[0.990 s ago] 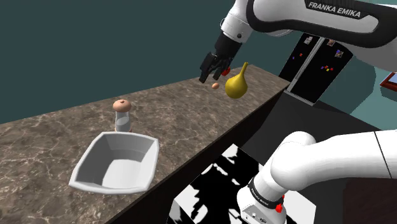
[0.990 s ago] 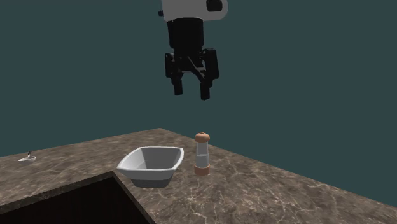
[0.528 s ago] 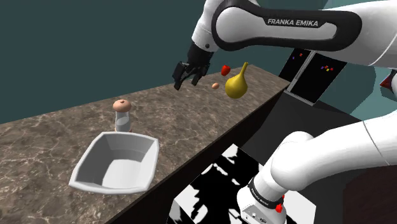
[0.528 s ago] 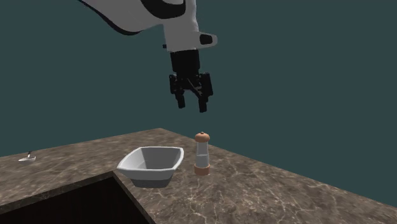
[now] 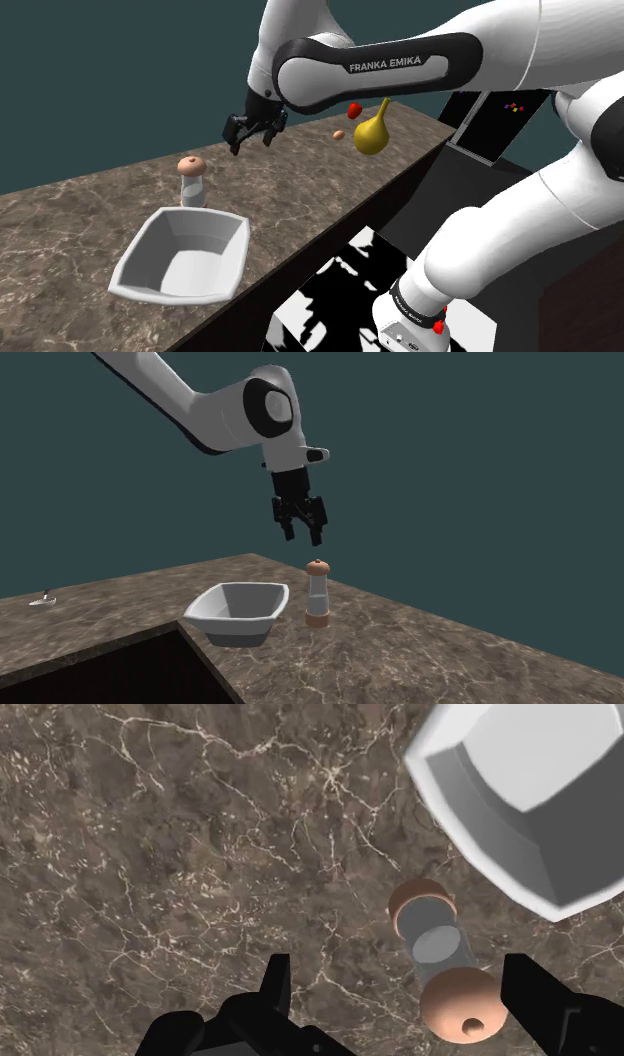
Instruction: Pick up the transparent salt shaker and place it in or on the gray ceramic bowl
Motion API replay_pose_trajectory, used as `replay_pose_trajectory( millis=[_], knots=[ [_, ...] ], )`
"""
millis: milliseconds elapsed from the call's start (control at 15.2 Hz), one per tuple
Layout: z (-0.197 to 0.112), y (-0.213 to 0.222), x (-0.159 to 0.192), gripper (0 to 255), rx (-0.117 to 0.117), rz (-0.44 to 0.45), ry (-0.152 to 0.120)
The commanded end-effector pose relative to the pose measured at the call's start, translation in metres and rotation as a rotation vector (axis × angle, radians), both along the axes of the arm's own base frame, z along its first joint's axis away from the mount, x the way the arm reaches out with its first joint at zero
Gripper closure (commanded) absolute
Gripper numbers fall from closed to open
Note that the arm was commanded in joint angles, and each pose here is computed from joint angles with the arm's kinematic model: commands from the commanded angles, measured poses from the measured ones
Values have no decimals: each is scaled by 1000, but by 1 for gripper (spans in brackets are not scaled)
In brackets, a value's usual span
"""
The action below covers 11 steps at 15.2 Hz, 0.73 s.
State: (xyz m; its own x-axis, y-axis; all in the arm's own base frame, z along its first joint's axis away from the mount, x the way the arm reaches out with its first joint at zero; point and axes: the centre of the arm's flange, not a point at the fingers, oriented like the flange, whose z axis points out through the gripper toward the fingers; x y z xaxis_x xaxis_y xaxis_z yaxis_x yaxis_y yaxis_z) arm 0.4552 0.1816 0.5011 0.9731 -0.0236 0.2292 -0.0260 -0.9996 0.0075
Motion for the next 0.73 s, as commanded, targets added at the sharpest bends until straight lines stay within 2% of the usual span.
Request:
replay_pose_trajectory(
  millis=[0, 660],
  knots=[
    [-12, 20, 20, 0, -9, -9, -9],
    [-74, 96, 96, 0, -63, -50, -42]
  ],
)
